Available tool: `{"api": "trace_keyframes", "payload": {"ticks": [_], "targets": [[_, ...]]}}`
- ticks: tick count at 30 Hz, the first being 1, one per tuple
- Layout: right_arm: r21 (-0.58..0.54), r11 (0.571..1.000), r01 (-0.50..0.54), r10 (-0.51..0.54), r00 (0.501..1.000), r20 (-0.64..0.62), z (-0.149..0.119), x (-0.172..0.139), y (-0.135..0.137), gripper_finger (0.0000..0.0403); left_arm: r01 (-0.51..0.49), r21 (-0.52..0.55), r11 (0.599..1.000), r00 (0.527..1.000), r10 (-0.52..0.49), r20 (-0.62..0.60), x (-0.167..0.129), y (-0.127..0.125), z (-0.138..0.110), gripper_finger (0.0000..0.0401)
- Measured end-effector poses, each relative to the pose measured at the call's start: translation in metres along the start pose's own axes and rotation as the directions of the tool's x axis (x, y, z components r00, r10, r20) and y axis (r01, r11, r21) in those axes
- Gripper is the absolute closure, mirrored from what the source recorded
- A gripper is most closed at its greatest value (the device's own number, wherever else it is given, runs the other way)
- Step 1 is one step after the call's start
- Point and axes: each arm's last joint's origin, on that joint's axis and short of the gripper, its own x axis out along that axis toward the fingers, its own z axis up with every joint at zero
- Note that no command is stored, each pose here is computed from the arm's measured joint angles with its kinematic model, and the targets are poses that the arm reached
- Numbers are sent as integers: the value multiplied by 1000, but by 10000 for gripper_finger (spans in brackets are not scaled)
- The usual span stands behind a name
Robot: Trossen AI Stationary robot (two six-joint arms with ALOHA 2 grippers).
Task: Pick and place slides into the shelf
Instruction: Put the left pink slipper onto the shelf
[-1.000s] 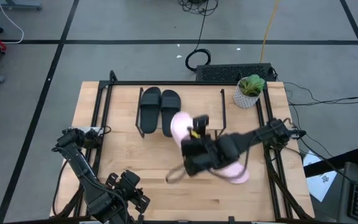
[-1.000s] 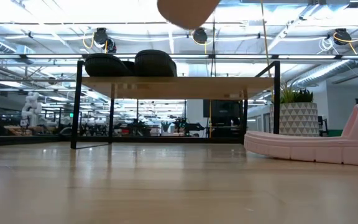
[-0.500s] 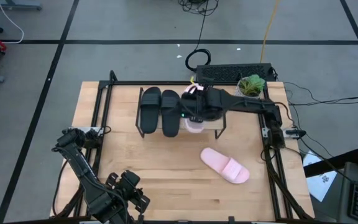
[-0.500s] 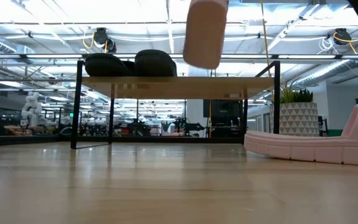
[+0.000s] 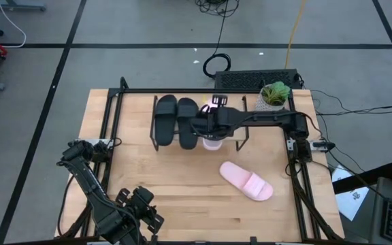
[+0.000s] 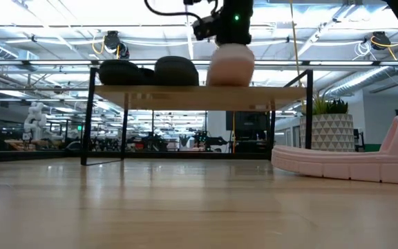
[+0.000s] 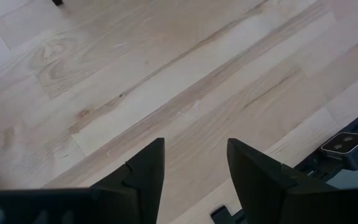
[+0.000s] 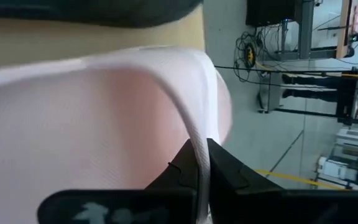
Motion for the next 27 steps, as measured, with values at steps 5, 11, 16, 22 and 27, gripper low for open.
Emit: {"api": "trace_keyframes", "payload": {"ticks": [5, 11, 16, 22, 27], "targets": [[10, 1000, 1, -1, 1000, 26, 3, 8, 9, 403, 0, 7, 1000, 1000, 0, 0, 0, 0, 0, 229], [16, 1000, -2, 1, 995, 102, 12, 4, 13, 403, 0, 9, 1000, 1000, 0, 0, 0, 0, 0, 229], [-14, 999, 34, -32, 992, 125, 15, 1, 14, 403, 0, 8, 1000, 1000, 0, 0, 0, 0, 0, 229], [-21, 999, 43, -40, 992, 121, 15, 4, 11, 403, 0, 8, 1000, 1000, 0, 0, 0, 0, 0, 229], [-10, 998, 67, -65, 992, 108, 15, 9, 6, 403, 0, 8, 1000, 1000, 0, 0, 0, 0, 0, 229]]}}
